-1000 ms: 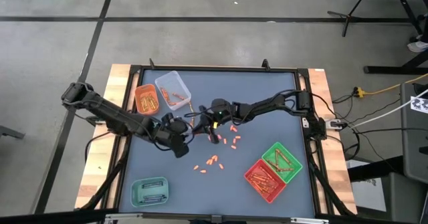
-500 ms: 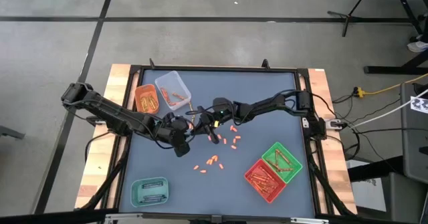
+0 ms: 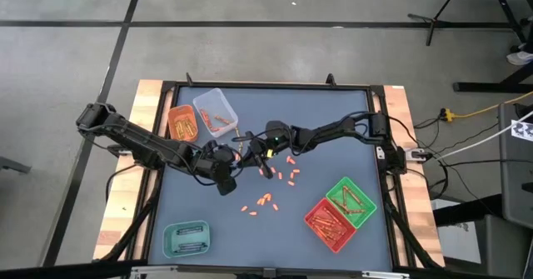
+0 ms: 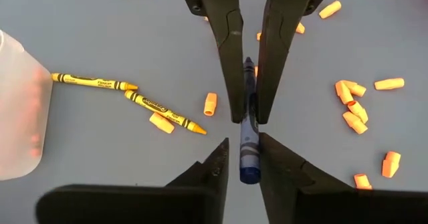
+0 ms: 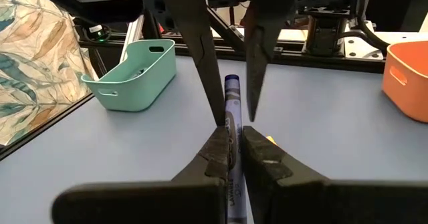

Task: Sort crayons
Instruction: Put the blue crayon into the blue bin

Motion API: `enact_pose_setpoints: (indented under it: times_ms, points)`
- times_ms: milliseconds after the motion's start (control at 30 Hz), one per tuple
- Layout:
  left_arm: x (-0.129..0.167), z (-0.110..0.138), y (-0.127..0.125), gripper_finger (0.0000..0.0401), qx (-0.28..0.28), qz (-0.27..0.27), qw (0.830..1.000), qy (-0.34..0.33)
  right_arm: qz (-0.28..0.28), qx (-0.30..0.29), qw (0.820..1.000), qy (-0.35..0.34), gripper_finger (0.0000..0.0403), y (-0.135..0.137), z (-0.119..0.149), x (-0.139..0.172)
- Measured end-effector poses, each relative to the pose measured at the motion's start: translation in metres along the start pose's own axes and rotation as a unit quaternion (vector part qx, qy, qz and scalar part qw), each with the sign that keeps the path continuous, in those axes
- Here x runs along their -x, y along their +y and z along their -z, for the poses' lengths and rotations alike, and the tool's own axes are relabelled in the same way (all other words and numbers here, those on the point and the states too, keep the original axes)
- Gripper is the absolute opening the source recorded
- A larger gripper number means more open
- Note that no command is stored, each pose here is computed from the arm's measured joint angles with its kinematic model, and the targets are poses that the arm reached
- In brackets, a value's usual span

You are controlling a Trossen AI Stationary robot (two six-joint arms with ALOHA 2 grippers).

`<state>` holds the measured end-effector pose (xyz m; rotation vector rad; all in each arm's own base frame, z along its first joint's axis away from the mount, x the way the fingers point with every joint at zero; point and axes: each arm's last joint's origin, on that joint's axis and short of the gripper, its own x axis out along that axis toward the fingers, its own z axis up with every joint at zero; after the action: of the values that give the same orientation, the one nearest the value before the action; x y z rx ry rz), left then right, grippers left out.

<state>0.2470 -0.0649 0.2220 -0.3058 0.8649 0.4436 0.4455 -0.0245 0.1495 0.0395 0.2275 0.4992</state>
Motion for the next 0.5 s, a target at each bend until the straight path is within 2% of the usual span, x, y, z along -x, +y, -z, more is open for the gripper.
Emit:
enact_pose_setpoints:
  times_ms: [267, 500]
  points:
    - [0.0, 0.0, 0.0, 0.0008, -0.004, 0.0, 1.0, 0.0, 0.001, 0.0, 1.0, 0.0, 0.0024, -0.0003, 0.0001, 0.0002]
    - [0.0, 0.0, 0.0, 0.0009, -0.004, 0.0, 1.0, 0.0, 0.0, 0.0, 1.0, 0.001, 0.0024, -0.0003, 0.0001, 0.0002]
